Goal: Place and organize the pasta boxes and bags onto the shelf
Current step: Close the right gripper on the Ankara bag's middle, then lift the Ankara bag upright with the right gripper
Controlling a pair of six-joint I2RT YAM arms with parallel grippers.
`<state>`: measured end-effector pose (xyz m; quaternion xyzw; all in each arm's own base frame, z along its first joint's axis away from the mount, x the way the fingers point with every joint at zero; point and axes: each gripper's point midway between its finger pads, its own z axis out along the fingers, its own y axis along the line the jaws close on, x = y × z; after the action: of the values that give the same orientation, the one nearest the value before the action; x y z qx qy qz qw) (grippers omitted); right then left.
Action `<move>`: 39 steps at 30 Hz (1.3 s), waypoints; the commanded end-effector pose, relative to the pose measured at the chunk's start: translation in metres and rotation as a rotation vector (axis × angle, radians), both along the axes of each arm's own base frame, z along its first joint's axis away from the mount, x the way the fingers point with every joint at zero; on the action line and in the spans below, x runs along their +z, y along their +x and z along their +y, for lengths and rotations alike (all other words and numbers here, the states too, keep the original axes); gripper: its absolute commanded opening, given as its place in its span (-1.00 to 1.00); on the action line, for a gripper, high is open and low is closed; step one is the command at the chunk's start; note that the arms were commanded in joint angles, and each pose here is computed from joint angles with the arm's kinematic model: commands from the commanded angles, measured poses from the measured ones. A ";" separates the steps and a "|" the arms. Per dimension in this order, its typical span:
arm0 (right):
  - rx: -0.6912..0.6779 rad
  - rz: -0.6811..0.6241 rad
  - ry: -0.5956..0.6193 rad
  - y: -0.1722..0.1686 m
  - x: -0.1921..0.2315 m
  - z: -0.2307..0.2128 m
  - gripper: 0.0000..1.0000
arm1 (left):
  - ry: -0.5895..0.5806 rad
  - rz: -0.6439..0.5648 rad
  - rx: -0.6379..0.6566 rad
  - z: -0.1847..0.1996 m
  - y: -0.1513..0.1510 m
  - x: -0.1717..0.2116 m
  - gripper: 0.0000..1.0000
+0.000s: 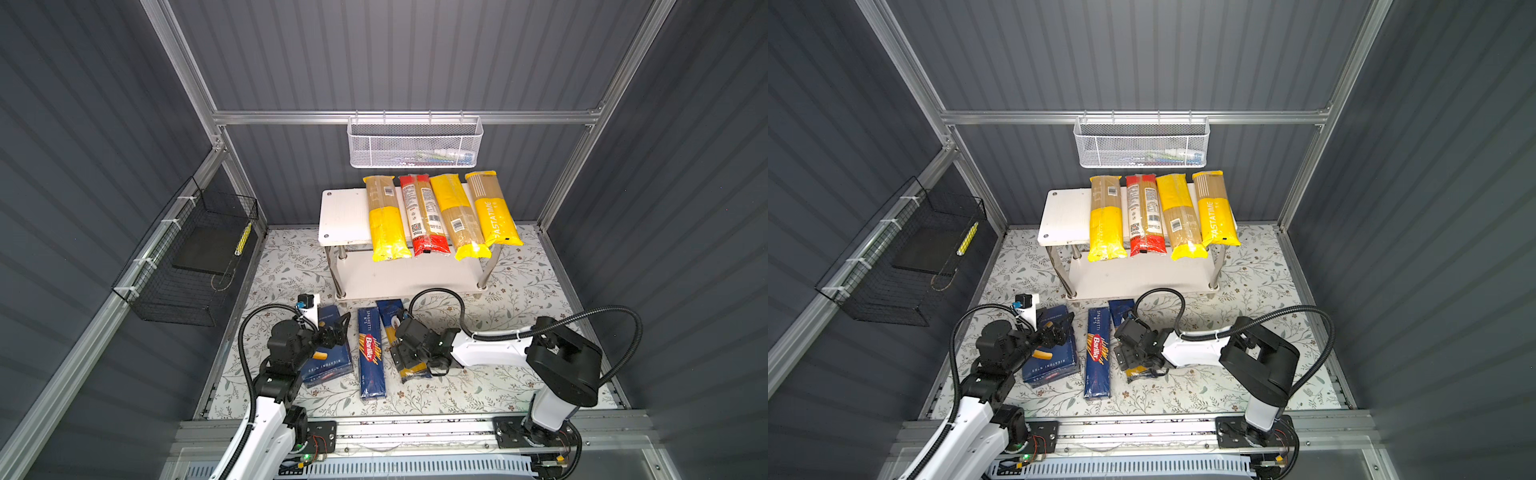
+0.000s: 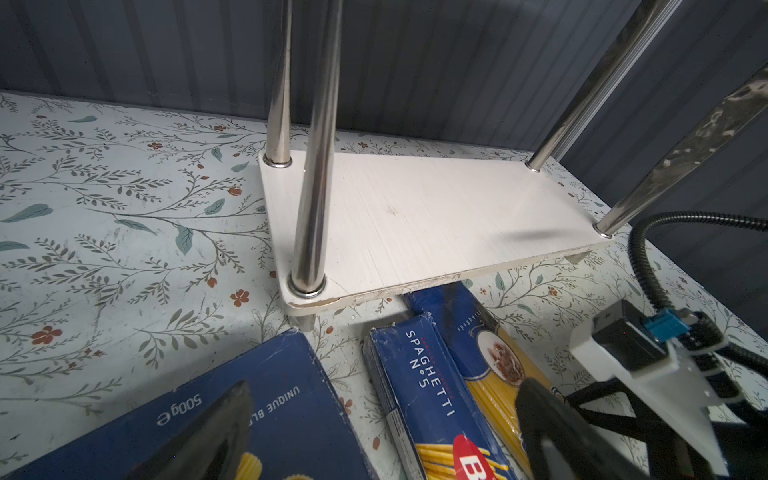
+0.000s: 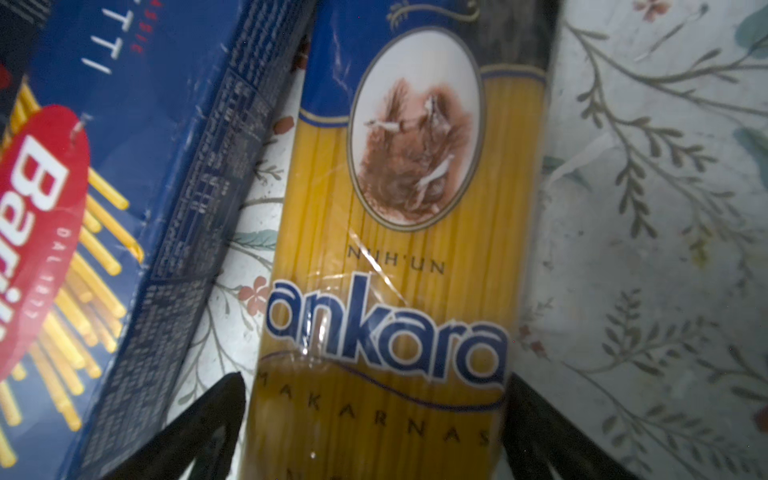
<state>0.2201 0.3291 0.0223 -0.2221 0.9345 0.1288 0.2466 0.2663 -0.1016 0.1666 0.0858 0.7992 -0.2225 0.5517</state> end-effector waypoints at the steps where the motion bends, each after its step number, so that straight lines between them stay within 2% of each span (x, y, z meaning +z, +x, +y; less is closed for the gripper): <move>1: -0.018 0.057 -0.043 -0.006 -0.019 -0.006 0.84 | -0.001 0.009 0.003 0.001 -0.002 -0.004 0.99; 4: -0.021 0.068 -0.038 -0.008 -0.020 -0.006 0.73 | 0.000 0.009 0.003 0.001 -0.002 -0.005 0.99; 6: 0.002 0.080 -0.023 -0.012 -0.019 -0.004 0.57 | -0.001 0.010 0.002 0.001 -0.002 -0.005 0.99; 12: -0.042 0.088 -0.041 -0.016 -0.019 -0.018 0.48 | 0.000 0.008 0.004 0.001 -0.002 -0.005 0.99; 18: -0.080 0.087 -0.028 -0.021 -0.015 -0.030 0.20 | -0.001 0.009 0.005 0.001 -0.002 -0.005 0.99; 28: -0.104 0.036 -0.014 -0.027 0.006 -0.046 -0.09 | 0.000 0.009 0.003 0.001 -0.002 -0.005 0.99; 39: -0.171 -0.060 0.070 -0.024 0.029 -0.065 -0.39 | -0.001 0.008 0.002 0.001 -0.002 -0.004 0.99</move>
<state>0.1860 0.2680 0.0383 -0.1627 0.9439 0.1325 0.2551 0.2660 -0.1015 0.1669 0.0860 0.7985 -0.2226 0.5526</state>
